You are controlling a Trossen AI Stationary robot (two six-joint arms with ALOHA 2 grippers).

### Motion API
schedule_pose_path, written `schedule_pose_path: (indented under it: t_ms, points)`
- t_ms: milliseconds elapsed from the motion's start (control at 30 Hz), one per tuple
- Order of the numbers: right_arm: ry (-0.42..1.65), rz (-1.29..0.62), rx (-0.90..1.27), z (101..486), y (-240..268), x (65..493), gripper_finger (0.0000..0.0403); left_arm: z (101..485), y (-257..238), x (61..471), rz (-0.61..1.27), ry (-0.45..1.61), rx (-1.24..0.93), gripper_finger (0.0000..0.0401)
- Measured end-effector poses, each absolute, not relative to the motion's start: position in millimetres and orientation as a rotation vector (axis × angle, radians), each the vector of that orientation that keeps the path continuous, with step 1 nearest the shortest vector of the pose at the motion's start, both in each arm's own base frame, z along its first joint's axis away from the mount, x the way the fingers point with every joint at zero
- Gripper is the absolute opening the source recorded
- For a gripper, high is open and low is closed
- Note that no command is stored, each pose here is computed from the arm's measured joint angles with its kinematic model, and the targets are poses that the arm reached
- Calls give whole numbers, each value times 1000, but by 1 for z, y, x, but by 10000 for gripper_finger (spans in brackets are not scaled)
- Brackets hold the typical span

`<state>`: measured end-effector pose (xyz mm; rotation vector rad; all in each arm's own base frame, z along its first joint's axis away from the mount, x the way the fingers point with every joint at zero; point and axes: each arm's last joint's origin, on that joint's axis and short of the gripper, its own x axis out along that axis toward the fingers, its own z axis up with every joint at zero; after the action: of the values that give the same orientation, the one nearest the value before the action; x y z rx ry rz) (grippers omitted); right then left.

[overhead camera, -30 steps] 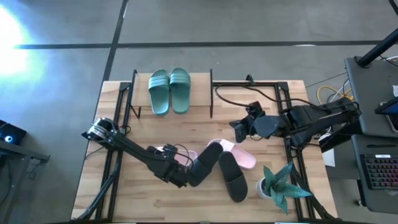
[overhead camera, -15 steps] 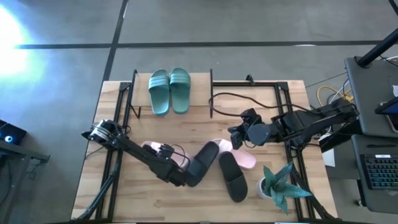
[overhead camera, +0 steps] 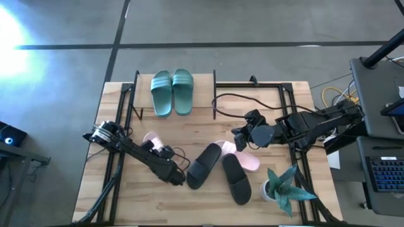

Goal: Pick and place slides into the shelf
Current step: Put the left pink slide under the shelf

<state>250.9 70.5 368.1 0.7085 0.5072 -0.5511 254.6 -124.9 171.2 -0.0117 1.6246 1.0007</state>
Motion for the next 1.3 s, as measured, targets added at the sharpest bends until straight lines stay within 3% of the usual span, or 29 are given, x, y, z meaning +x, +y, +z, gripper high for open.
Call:
schedule_pose_path:
  t_ms: [233, 433, 767, 933, 1300]
  points:
    - [504, -564, 719, 368, 69, 251, 9, 180, -112, 244, 954, 1565, 291, 0]
    - [487, -602, 763, 368, 63, 252, 9, 172, -83, 221, 927, 1648, 425, 0]
    - [465, -671, 817, 365, 51, 257, 9, 167, -31, 167, 986, 1529, 233, 1]
    - [456, -712, 831, 361, 42, 263, 9, 176, -23, 165, 963, 1427, 253, 1]
    - [433, -790, 875, 357, 26, 270, 9, 179, -12, 187, 875, 1452, 197, 0]
